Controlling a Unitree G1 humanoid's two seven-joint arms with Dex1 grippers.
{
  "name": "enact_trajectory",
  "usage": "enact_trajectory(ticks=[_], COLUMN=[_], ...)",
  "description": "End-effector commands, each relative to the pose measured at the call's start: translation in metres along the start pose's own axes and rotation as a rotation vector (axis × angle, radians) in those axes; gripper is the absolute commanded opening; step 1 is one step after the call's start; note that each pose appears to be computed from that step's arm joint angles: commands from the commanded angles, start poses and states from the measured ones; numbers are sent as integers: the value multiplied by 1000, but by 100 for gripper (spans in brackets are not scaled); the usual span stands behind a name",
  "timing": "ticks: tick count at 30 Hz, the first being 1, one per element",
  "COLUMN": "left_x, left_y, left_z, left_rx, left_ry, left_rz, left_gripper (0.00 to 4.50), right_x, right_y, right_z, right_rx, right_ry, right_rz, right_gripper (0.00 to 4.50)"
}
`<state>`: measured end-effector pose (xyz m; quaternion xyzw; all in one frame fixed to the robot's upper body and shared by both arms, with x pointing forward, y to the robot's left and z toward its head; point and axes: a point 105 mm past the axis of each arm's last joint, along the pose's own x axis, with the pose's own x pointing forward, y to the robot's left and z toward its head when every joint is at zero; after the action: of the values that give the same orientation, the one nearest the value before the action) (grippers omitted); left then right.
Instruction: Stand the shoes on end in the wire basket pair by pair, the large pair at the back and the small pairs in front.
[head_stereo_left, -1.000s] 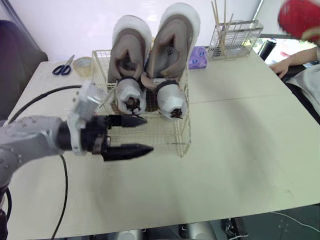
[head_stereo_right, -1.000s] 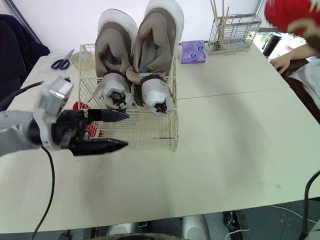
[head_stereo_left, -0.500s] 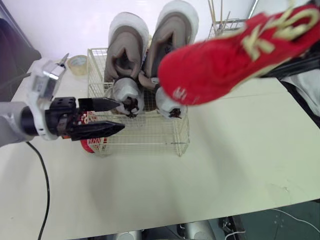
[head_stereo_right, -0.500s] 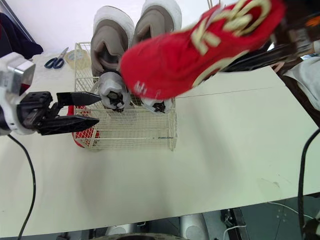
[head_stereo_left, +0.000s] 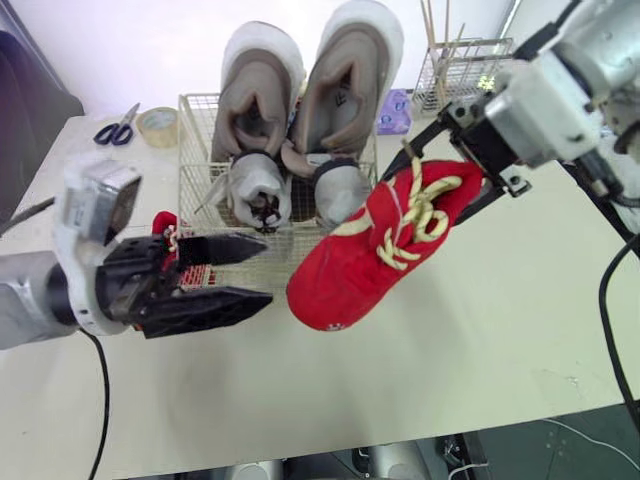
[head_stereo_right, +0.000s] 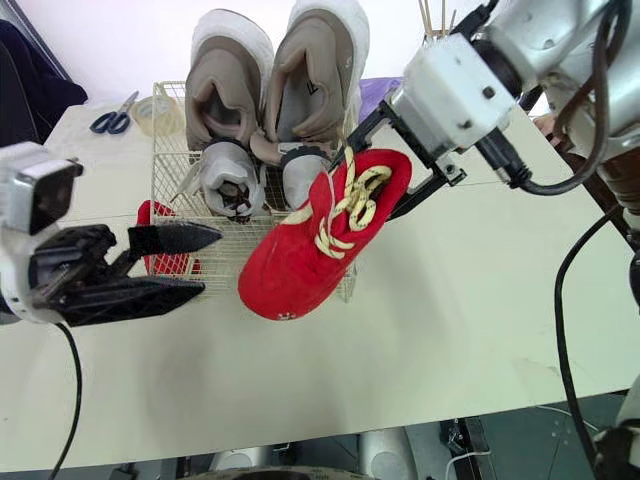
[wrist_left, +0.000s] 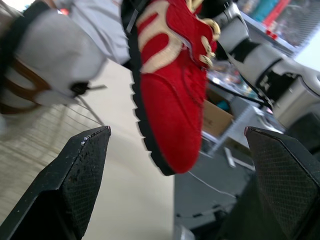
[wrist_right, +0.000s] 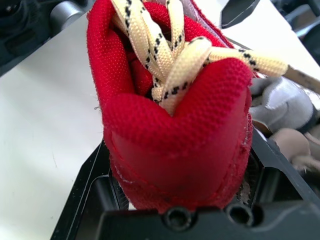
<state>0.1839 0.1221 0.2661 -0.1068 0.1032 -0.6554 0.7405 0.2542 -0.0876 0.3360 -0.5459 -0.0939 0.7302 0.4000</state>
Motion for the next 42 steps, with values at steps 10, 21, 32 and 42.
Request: enact_trajectory(ticks=[10, 21, 32, 42], left_x=[34, 49, 48, 31], left_y=[19, 14, 16, 11], left_z=[-10, -12, -14, -6], left_rx=[2, -49, -49, -7], left_ry=[67, 109, 81, -67], left_rz=[-138, -284, -281, -189], left_gripper=[450, 424, 22, 20], right_x=[8, 16, 6, -61], right_y=[-5, -11, -11, -4], right_z=[30, 33, 27, -5], right_rx=[-112, -163, -107, 244], right_ry=[-64, -47, -14, 67], right_rz=[57, 81, 27, -333], right_gripper=[221, 221, 221, 446])
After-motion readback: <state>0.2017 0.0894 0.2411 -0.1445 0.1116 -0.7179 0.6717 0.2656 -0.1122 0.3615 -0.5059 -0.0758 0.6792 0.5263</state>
